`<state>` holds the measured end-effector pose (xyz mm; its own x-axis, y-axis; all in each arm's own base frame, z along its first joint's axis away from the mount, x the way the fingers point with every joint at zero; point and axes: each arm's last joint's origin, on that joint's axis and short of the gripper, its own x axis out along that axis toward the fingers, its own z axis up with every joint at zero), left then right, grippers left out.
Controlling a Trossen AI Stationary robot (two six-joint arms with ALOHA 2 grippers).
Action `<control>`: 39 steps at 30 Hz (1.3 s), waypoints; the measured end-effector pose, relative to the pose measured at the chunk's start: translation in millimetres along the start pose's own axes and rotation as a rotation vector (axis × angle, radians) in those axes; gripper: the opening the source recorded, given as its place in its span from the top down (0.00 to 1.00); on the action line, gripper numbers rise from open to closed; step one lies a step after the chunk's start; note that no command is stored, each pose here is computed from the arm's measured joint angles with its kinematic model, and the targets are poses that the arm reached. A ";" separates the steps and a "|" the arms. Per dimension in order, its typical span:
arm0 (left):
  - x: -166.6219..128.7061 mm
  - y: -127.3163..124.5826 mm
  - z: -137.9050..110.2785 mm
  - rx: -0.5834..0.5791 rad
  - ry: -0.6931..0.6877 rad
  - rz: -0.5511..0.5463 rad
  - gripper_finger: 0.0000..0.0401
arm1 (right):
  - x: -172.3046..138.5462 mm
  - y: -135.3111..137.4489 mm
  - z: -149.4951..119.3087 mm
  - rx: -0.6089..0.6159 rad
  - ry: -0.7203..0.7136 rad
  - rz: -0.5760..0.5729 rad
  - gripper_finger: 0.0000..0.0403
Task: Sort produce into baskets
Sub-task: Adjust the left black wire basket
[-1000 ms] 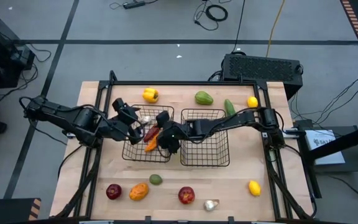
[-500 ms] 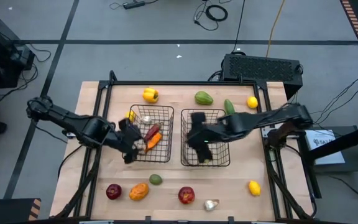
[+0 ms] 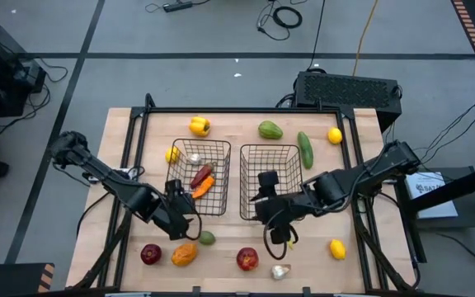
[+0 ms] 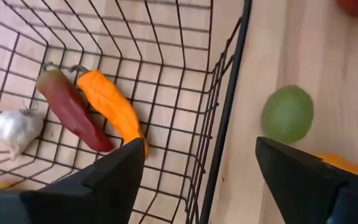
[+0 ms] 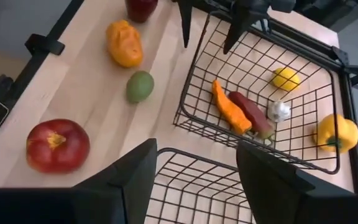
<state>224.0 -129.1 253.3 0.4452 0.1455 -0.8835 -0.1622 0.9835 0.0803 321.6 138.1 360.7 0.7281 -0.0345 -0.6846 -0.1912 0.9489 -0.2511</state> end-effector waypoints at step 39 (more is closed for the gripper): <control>20.1 -8.9 11.7 -0.030 -0.063 0.024 0.83 | -1.0 17.0 0.9 0.014 -0.013 0.033 0.47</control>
<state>244.7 -133.7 240.2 0.4949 0.1769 -0.8508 -0.1996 0.9760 0.0868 318.2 154.6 357.8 0.7298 0.0008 -0.6837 -0.2060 0.9538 -0.2188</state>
